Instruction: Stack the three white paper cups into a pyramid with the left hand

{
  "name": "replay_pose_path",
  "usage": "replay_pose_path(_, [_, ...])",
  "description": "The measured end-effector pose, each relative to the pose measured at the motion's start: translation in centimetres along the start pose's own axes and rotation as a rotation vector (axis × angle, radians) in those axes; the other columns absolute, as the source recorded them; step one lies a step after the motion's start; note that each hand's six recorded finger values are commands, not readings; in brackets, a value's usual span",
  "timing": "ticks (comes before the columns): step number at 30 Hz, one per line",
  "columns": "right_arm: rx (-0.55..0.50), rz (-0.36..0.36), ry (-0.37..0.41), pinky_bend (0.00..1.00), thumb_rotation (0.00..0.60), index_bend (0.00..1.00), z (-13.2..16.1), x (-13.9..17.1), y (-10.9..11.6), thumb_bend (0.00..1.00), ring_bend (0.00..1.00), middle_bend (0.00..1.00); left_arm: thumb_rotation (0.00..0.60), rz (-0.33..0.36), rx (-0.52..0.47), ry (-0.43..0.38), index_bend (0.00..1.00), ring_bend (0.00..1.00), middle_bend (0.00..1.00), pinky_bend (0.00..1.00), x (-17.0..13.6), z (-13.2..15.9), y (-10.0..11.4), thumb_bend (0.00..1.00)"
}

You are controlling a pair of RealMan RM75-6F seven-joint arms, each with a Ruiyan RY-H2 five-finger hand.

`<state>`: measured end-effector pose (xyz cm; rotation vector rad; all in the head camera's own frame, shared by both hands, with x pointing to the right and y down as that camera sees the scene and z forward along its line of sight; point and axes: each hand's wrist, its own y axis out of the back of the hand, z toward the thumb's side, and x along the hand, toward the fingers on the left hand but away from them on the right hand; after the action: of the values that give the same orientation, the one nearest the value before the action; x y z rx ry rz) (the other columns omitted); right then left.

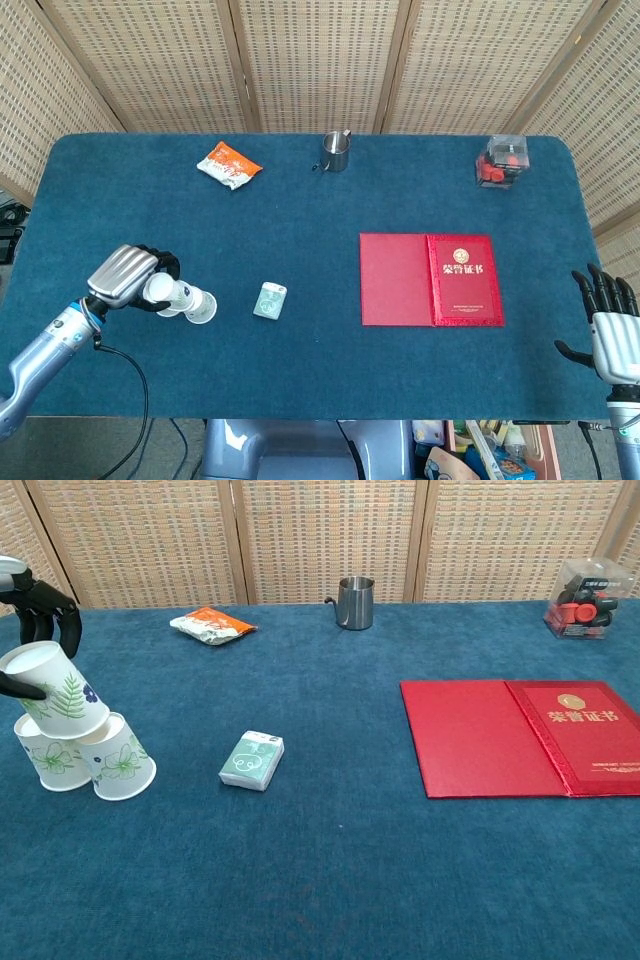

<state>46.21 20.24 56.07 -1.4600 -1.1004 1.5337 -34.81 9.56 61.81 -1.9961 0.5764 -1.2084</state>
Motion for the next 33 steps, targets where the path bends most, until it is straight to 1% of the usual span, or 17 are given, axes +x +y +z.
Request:
replay_pose_path(3, [-0.002, -0.002, 0.0, 0.0, 0.6, 0.1, 0.0, 0.0, 0.1, 0.0, 0.0, 0.0, 0.6, -0.002, 0.007, 0.002, 0.55, 0.49, 0.5, 0.44, 0.0, 0.0, -0.1, 0.23])
replay_pose_path(8, [-0.004, -0.002, -0.002, 0.0, 0.6, 0.1, -0.1, 0.0, 0.1, 0.0, 0.0, 0.0, 0.6, -0.008, 0.006, 0.005, 0.55, 0.46, 0.46, 0.37, 0.1, 0.1, -0.4, 0.23])
replay_pose_path(9, [-0.005, -0.003, -0.002, 0.0, 0.6, 0.1, -0.1, 0.0, 0.1, 0.0, 0.0, 0.0, 0.6, -0.007, 0.009, 0.008, 0.55, 0.45, 0.45, 0.36, 0.1, 0.1, -0.4, 0.23])
replay_pose_path(10, [-0.005, -0.003, -0.003, 0.0, 0.6, 0.1, -0.1, 0.0, 0.1, 0.0, 0.0, 0.0, 0.6, -0.006, 0.011, 0.011, 0.54, 0.41, 0.42, 0.34, 0.1, 0.0, -0.4, 0.23])
replay_pose_path(12, [-0.005, -0.004, -0.004, 0.0, 0.6, 0.1, -0.2, 0.0, 0.2, 0.0, 0.0, 0.0, 0.6, -0.01, 0.008, 0.016, 0.46, 0.29, 0.31, 0.3, 0.1, 0.0, -0.5, 0.23])
replay_pose_path(14, [-0.005, -0.004, -0.004, 0.0, 0.6, 0.1, -0.2, 0.0, 0.2, 0.0, 0.0, 0.0, 0.6, -0.02, 0.008, 0.017, 0.31, 0.12, 0.14, 0.22, 0.1, 0.0, -0.6, 0.23])
replay_pose_path(15, [-0.005, -0.004, -0.004, 0.0, 0.6, 0.1, -0.2, 0.0, 0.2, 0.0, 0.0, 0.0, 0.6, -0.026, 0.008, 0.018, 0.26, 0.07, 0.09, 0.18, 0.0, 0.0, -0.6, 0.23])
replay_pose_path(16, [-0.005, -0.004, -0.005, 0.0, 0.6, 0.1, -0.2, 0.0, 0.2, 0.0, 0.0, 0.0, 0.6, -0.035, 0.009, 0.019, 0.19, 0.02, 0.03, 0.14, -0.1, 0.0, -0.6, 0.23])
replay_pose_path(17, [-0.006, -0.005, -0.005, 0.0, 0.6, 0.1, -0.2, 0.0, 0.2, 0.0, 0.0, 0.0, 0.6, -0.041, 0.009, 0.02, 0.12, 0.0, 0.01, 0.1, -0.1, 0.0, -0.6, 0.23])
replay_pose_path(19, [-0.005, -0.005, -0.004, 0.0, 0.6, 0.1, -0.2, 0.0, 0.2, 0.0, 0.0, 0.0, 0.6, -0.049, 0.01, 0.023, 0.04, 0.0, 0.0, 0.05, -0.3, -0.1, -0.5, 0.23])
replay_pose_path(21, [-0.004, -0.004, -0.003, 0.0, 0.6, 0.1, -0.1, 0.1, 0.2, 0.0, 0.0, 0.0, 0.6, -0.056, 0.01, 0.03, 0.0, 0.0, 0.0, 0.01, -0.6, -0.3, -0.3, 0.23])
replay_pose_path(27, [-0.005, -0.005, 0.0, 0.0, 0.6, 0.1, 0.0, 0.1, 0.2, 0.0, 0.0, 0.0, 0.6, -0.03, -0.002, 0.045, 0.0, 0.0, 0.0, 0.0, -1.2, -0.8, 0.5, 0.23])
replay_pose_path(33, [-0.008, -0.004, 0.005, 0.0, 0.6, 0.1, 0.1, 0.2, 0.2, 0.0, 0.0, 0.0, 0.6, 0.039, -0.025, 0.058, 0.0, 0.0, 0.0, 0.0, -2.4, -1.5, 2.0, 0.23])
